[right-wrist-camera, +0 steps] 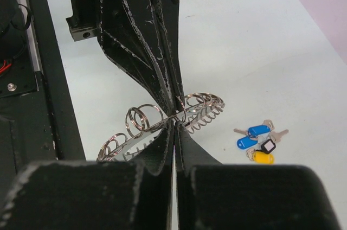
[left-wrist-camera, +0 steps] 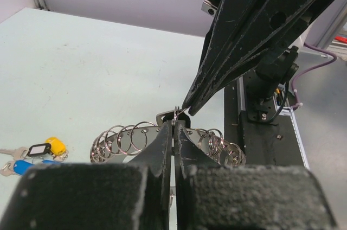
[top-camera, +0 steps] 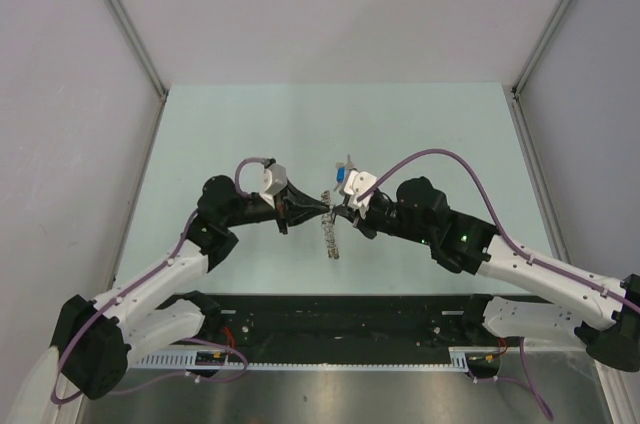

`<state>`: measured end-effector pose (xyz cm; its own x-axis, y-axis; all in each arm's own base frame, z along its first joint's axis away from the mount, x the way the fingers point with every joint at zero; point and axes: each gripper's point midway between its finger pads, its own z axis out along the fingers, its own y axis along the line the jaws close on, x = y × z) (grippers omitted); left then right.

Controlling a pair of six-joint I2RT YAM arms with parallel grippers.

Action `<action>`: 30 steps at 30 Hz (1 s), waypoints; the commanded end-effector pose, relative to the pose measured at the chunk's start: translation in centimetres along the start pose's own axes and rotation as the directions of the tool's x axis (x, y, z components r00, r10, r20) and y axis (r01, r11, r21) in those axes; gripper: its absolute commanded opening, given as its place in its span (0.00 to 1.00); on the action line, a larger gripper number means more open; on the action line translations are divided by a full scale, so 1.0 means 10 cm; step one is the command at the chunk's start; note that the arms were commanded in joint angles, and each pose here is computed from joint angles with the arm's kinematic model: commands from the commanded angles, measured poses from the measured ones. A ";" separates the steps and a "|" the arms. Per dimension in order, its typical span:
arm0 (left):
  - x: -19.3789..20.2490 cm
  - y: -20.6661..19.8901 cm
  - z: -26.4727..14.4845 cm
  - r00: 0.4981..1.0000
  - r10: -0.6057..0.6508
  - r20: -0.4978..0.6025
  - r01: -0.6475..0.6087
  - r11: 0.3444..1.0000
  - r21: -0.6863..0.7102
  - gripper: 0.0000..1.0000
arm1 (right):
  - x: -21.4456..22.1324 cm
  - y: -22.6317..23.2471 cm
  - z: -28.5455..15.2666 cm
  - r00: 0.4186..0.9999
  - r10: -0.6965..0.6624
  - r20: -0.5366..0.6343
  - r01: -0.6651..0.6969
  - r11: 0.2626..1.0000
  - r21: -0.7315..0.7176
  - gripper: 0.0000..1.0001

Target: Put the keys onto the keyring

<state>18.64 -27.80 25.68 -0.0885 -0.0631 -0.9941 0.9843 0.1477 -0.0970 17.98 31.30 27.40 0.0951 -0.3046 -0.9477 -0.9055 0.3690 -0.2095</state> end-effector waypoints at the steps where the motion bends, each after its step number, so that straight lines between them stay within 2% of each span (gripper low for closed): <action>1: -0.31 -0.03 0.02 0.994 0.043 0.102 -0.040 0.999 -0.031 0.00 | -0.06 0.05 0.02 1.000 -0.008 0.023 0.009 1.000 -0.017 0.00; 5: -0.35 -0.09 0.03 0.989 0.023 0.146 -0.018 0.999 -0.035 0.00 | -0.07 0.09 0.04 1.000 -0.003 0.026 0.004 1.000 -0.031 0.00; 9: -0.47 -0.13 0.02 0.969 0.031 0.243 -0.020 0.999 -0.047 0.00 | -0.08 0.15 0.07 0.999 0.015 0.030 -0.013 0.999 -0.052 0.00; 11: -0.41 -0.14 0.04 0.962 -0.004 0.274 0.020 0.998 -0.058 0.00 | -0.10 0.18 0.08 0.999 0.032 0.043 -0.029 0.997 -0.067 0.00; 17: -0.59 -0.25 -0.06 0.887 0.028 0.462 0.002 0.998 -0.064 0.00 | -0.11 0.20 0.07 0.996 0.060 0.059 -0.056 0.996 -0.065 0.00; 20: -0.56 -0.25 -0.07 0.880 0.030 0.474 -0.001 0.998 -0.062 0.00 | -0.15 0.12 -0.02 0.996 0.060 0.071 -0.059 0.998 -0.026 0.06; 24: -0.52 -0.21 -0.08 0.880 0.038 0.474 0.002 0.997 -0.083 0.00 | -0.22 0.01 -0.16 0.994 0.063 0.094 -0.065 0.998 0.021 0.21; 30: -0.49 -0.19 -0.07 0.886 0.048 0.461 -0.004 0.995 -0.095 0.00 | -0.15 -0.09 -0.16 0.993 0.097 0.072 -0.101 0.993 0.060 0.31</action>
<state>17.62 -27.83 27.66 -0.0495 -0.4192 -0.9066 0.9587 0.2347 -0.1608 17.25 30.35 29.02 0.0595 -0.2257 -0.9724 -0.9023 0.4044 -0.1491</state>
